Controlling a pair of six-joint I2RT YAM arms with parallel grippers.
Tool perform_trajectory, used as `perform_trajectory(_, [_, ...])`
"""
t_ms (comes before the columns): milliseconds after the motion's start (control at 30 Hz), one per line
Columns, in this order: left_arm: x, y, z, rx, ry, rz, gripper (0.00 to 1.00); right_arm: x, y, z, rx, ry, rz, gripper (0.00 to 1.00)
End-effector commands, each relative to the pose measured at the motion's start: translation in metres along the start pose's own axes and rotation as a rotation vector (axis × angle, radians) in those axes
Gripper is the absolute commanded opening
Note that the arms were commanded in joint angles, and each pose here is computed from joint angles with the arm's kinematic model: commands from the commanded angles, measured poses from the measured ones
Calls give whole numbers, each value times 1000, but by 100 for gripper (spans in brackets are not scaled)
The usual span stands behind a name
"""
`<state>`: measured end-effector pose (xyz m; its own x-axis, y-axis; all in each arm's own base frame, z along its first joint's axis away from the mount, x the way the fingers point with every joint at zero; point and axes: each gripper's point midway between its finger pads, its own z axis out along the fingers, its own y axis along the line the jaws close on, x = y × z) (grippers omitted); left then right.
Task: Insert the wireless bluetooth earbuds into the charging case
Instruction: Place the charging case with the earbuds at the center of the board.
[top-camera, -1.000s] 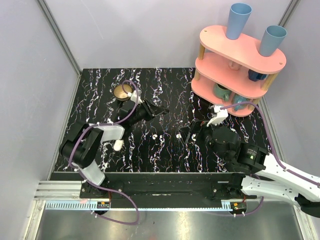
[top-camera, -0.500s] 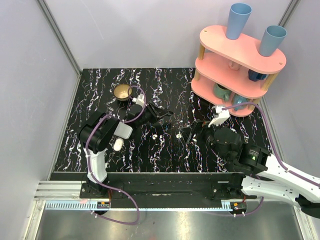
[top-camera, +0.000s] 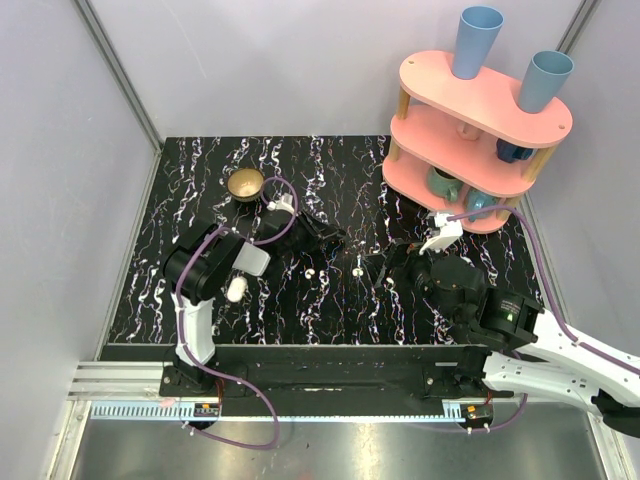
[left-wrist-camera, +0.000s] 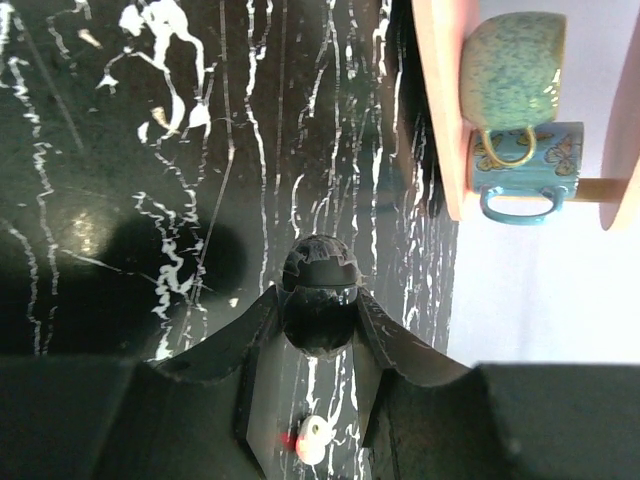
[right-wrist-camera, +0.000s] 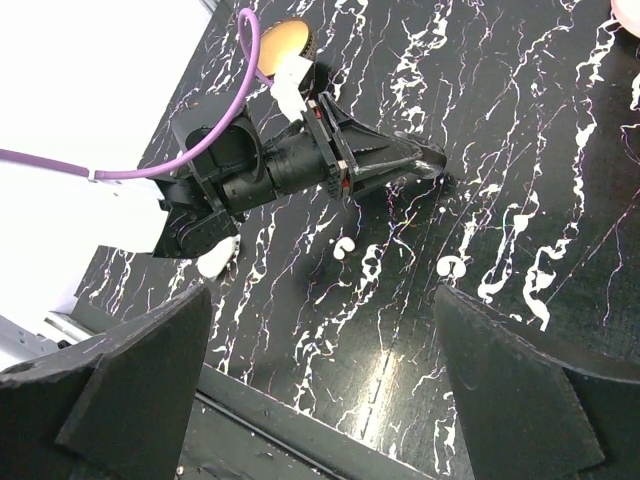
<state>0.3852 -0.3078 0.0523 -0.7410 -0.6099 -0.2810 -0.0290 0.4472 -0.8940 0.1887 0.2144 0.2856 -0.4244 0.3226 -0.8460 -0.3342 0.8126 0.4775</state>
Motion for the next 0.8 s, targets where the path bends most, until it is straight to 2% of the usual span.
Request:
perform_trajectory(0, [-9, 2, 9, -20, -36, -5, 18, -8, -7, -2, 27, -32, -1, 100])
perform_trajectory(200, [-4, 10, 11, -39, -15, -12, 26, -7, -9, -3, 29, -33, -3, 100])
perform_trajectory(300, [-5, 19, 9, -116, -6, 29, 32, -7, -7, -4, 22, -27, 0, 100])
perform_trajectory(467, [-10, 18, -4, -160, -18, 93, 51, -4, -7, -4, 16, -14, -2, 100])
perform_trajectory(767, [-11, 23, -24, -221, -23, 143, 54, -3, -6, -4, 15, -10, 11, 100])
